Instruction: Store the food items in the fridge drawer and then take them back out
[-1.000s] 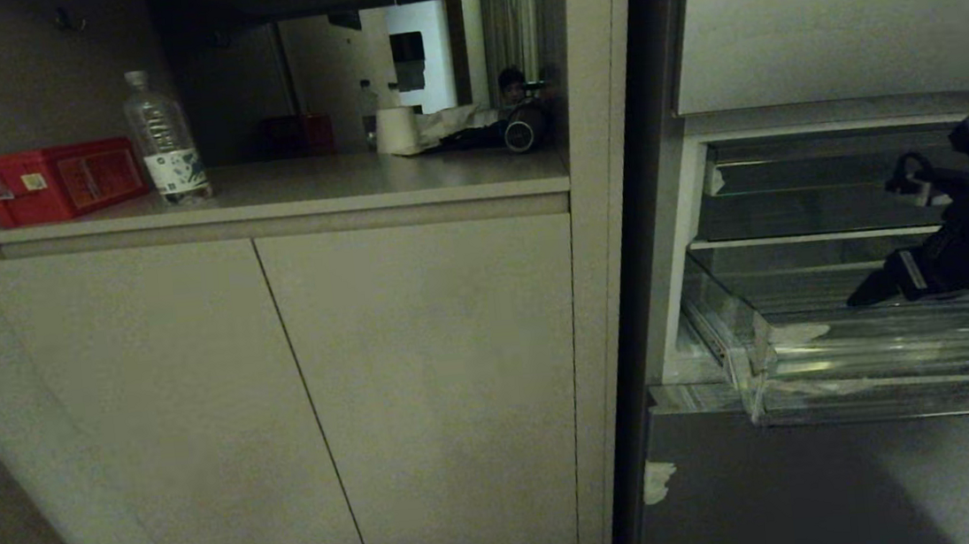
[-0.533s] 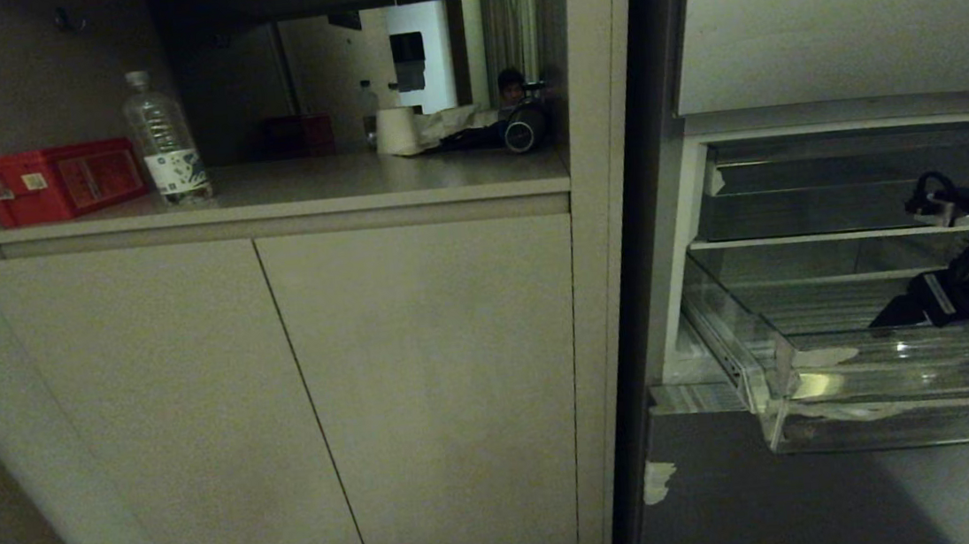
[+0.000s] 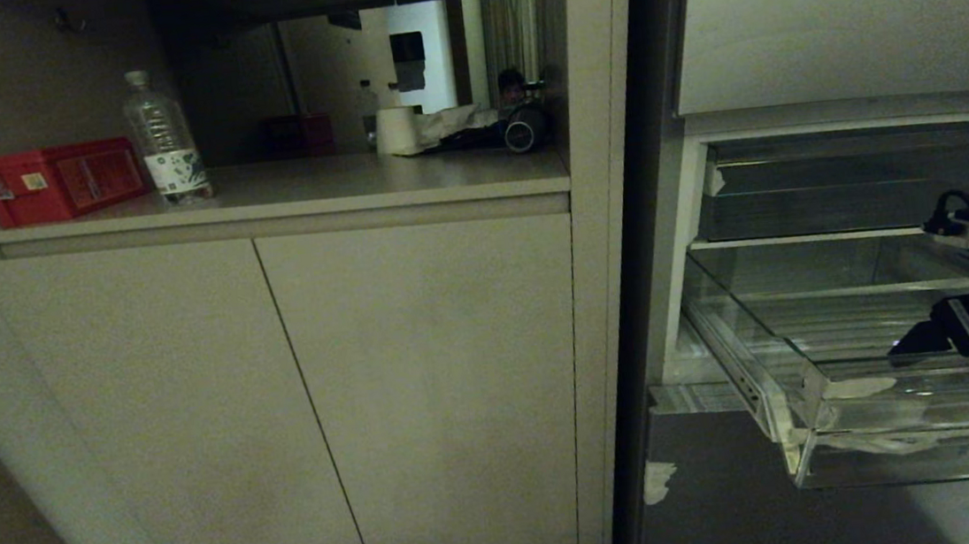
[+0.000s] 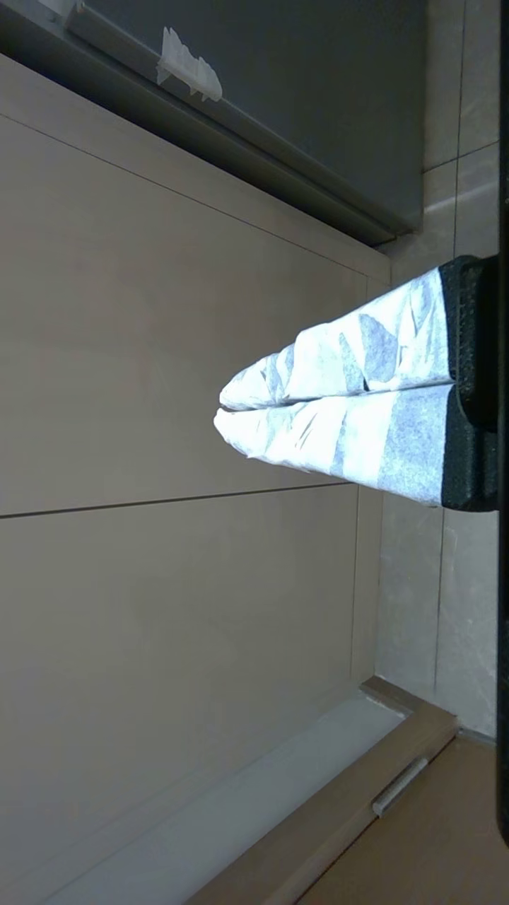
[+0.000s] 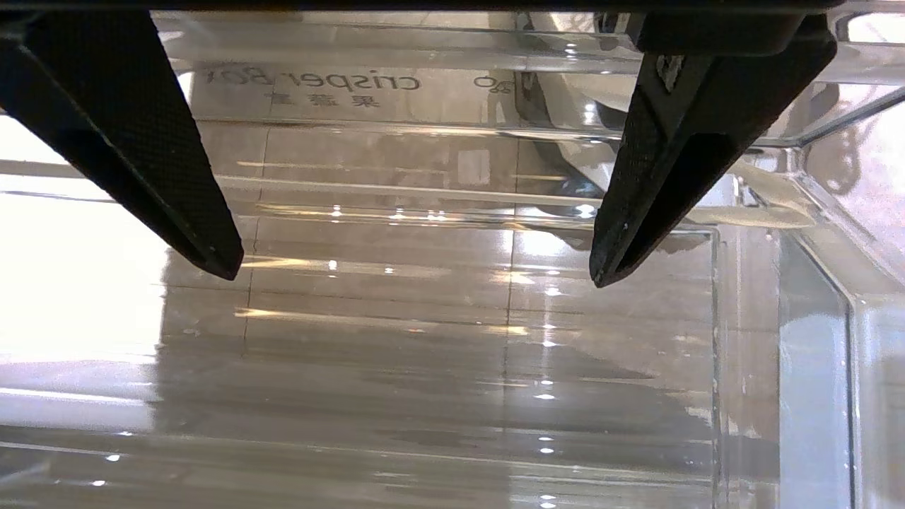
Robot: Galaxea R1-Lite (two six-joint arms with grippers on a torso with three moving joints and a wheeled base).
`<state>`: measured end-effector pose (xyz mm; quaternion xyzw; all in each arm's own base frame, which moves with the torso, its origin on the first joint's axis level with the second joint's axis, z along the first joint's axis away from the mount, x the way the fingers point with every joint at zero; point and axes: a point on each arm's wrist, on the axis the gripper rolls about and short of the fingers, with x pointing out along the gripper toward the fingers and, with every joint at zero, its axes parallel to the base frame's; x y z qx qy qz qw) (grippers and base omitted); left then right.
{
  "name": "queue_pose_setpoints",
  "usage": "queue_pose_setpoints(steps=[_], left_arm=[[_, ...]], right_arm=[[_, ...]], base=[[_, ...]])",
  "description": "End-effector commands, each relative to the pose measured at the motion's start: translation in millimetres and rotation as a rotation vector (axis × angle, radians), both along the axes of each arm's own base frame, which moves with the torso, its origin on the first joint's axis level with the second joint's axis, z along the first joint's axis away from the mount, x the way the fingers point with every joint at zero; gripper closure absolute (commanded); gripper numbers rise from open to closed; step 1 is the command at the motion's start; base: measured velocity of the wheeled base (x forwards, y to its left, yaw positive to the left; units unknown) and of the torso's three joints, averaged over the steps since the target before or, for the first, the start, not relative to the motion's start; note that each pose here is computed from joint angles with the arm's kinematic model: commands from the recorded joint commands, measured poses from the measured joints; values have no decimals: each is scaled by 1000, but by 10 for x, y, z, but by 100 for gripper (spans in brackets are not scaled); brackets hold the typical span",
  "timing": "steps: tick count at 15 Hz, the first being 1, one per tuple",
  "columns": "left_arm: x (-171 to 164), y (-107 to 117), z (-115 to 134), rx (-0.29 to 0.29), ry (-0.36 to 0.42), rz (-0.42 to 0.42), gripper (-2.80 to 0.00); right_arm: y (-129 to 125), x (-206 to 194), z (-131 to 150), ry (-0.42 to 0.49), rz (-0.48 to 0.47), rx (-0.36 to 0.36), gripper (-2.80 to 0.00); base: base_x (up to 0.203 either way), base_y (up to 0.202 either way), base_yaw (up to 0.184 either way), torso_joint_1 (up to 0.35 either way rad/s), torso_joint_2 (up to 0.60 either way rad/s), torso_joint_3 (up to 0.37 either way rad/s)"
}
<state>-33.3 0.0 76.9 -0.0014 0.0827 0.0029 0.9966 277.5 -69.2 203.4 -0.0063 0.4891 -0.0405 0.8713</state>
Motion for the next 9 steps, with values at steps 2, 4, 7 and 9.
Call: queue_pose_setpoints(steps=[2,4,7,9], left_arm=[[0,0,1,0,2,1,0],[1,0,-1,0,3,1,0],[1,0,-2,0,3,1,0],[0,0,0,0,2,1,0]], right_arm=[[28,-127,47,-8,1,-3,-280],[44,-188,63,-12,1,-4,-280],[62,-282,79,-16,-1,-5,-280],[63,-295,99,-27,-4,-5,-280]], base=[[0,0,0,0,0,0],[0,0,0,0,0,0],[0,0,0,0,0,0],[0,0,0,0,0,0]])
